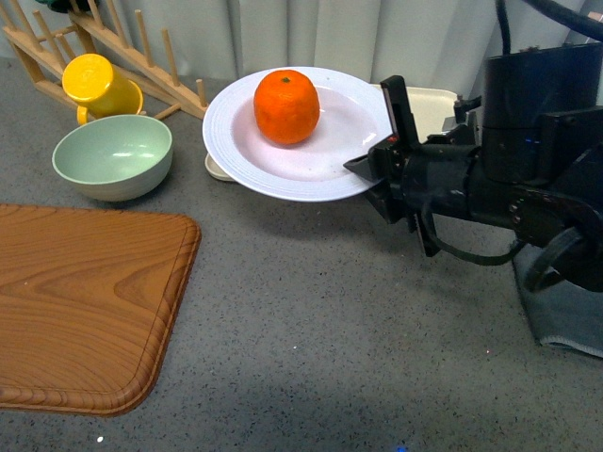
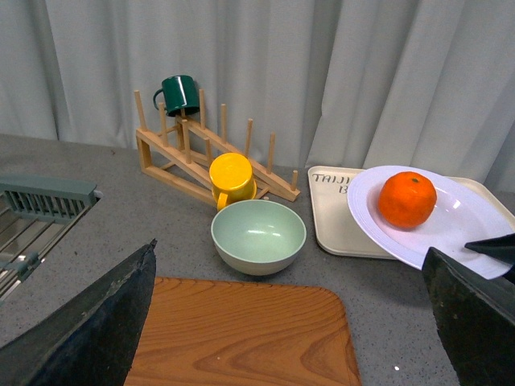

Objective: Place orange and plate with both arms

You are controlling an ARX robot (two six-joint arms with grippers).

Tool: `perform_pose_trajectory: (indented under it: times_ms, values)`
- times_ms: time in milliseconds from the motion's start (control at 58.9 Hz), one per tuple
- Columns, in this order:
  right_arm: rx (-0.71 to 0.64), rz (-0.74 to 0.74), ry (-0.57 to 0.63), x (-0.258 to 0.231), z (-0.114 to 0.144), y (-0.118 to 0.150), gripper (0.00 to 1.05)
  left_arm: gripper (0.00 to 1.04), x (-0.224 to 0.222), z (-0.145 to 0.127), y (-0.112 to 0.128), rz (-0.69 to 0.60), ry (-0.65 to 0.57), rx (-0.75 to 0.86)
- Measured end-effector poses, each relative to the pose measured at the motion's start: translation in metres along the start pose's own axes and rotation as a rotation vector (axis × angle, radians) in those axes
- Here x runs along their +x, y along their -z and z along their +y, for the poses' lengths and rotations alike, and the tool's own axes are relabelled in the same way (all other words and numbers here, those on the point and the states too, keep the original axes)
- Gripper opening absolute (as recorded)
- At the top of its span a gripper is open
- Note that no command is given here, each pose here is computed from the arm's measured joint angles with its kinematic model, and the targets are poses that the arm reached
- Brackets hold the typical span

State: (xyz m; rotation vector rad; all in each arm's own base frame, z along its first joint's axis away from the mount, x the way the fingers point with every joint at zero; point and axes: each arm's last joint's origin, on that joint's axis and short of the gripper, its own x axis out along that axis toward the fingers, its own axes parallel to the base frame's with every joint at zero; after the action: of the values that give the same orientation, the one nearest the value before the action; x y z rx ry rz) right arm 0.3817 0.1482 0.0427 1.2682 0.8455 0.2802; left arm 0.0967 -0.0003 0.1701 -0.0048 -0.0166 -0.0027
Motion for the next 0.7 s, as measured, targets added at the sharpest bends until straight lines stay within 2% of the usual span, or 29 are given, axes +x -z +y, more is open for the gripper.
perform_pose_trajectory:
  times_ms: [255,696]
  values:
    - [0.070,-0.112,0.031,0.035,0.014,0.009,0.04,0.98,0.000,0.000,0.000,0.000,0.000,0.000]
    - [0.135,-0.194,0.142,0.070,0.008,0.007,0.04,0.98,0.000,0.000,0.000,0.000,0.000,0.000]
